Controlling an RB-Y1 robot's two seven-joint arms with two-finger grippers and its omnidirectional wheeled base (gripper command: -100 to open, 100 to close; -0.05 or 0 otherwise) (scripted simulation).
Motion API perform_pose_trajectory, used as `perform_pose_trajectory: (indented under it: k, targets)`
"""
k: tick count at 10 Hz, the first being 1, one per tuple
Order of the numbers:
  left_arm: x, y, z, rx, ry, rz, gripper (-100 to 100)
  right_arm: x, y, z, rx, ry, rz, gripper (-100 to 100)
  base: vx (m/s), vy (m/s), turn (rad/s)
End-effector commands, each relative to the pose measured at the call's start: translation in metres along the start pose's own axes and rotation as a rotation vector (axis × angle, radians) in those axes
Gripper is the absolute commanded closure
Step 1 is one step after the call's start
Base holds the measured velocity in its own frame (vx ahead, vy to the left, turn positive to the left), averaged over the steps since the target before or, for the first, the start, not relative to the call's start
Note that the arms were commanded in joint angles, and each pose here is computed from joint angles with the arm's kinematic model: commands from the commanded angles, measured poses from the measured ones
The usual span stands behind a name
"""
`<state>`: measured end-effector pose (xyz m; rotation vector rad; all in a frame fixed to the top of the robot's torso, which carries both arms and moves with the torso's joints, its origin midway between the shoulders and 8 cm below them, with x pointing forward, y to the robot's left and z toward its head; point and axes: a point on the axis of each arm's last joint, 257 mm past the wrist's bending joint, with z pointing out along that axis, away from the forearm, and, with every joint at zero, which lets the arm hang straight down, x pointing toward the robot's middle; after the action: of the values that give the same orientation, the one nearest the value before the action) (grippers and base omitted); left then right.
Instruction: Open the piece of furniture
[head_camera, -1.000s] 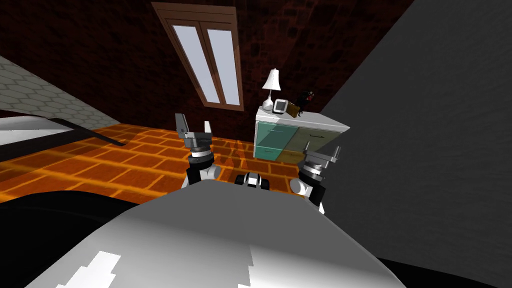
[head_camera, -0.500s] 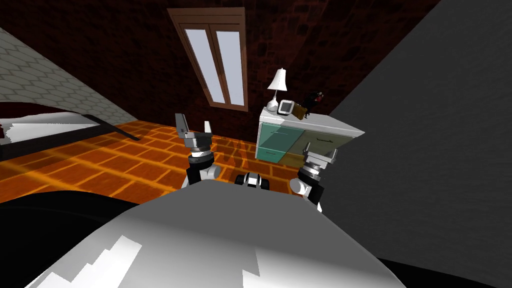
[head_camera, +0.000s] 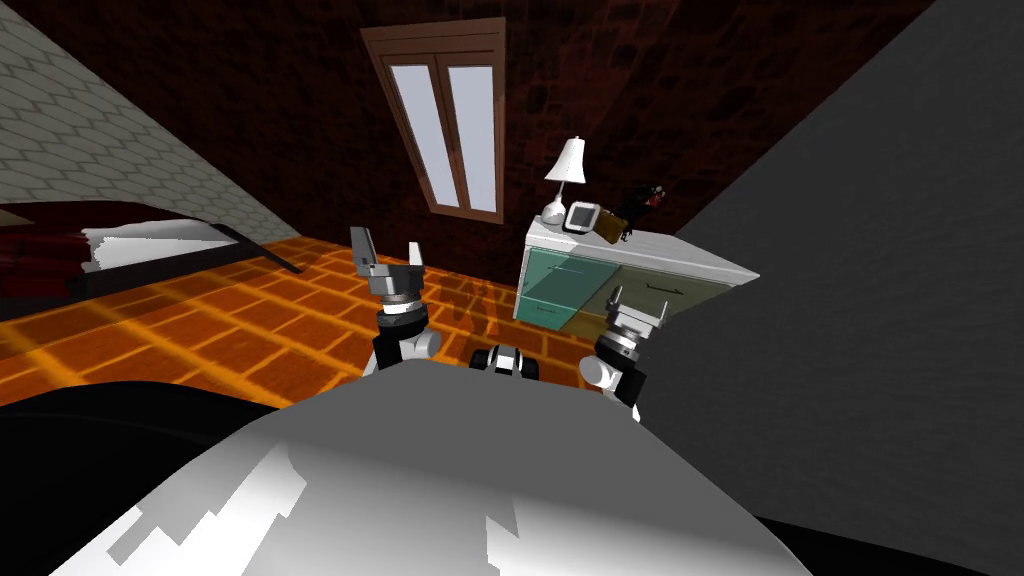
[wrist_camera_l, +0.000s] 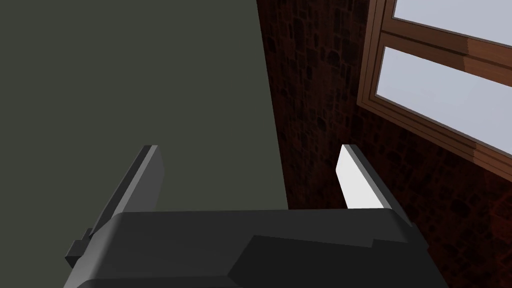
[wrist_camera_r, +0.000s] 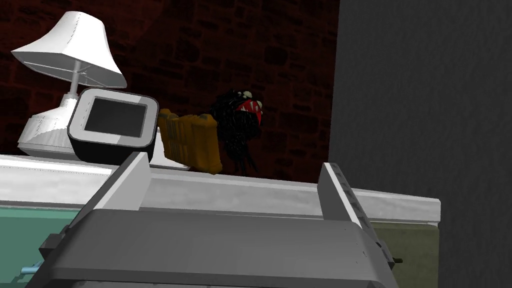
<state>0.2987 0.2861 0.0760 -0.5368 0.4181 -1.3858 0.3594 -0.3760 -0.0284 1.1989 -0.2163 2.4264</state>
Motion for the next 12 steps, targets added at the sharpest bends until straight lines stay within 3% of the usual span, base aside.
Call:
perform_pose_trajectory:
  k: [1, 4, 6, 11, 12]
  targets:
    - [0.0, 0.0, 0.0, 0.0, 0.0, 0.0, 0, -0.011, 0.004, -0.002, -0.019, -0.026, 0.108, -100, 0.039, -0.014, 0.113]
    - [0.0, 0.0, 0.0, 0.0, 0.0, 0.0, 0, -0.033, 0.011, -0.005, -0.057, -0.072, 0.245, -100, 0.041, -0.011, 0.164]
    - [0.0, 0.0, 0.0, 0.0, 0.0, 0.0, 0, -0.033, 0.011, -0.005, -0.058, -0.072, 0.281, -100, 0.023, -0.014, 0.058]
    - [0.0, 0.0, 0.0, 0.0, 0.0, 0.0, 0, -0.068, 0.02, -0.014, -0.128, -0.139, 0.496, -100, 0.032, -0.013, 0.162]
    - [0.0, 0.0, 0.0, 0.0, 0.0, 0.0, 0, -0.068, 0.02, -0.014, -0.13, -0.137, 0.525, -100, 0.027, -0.021, 0.112]
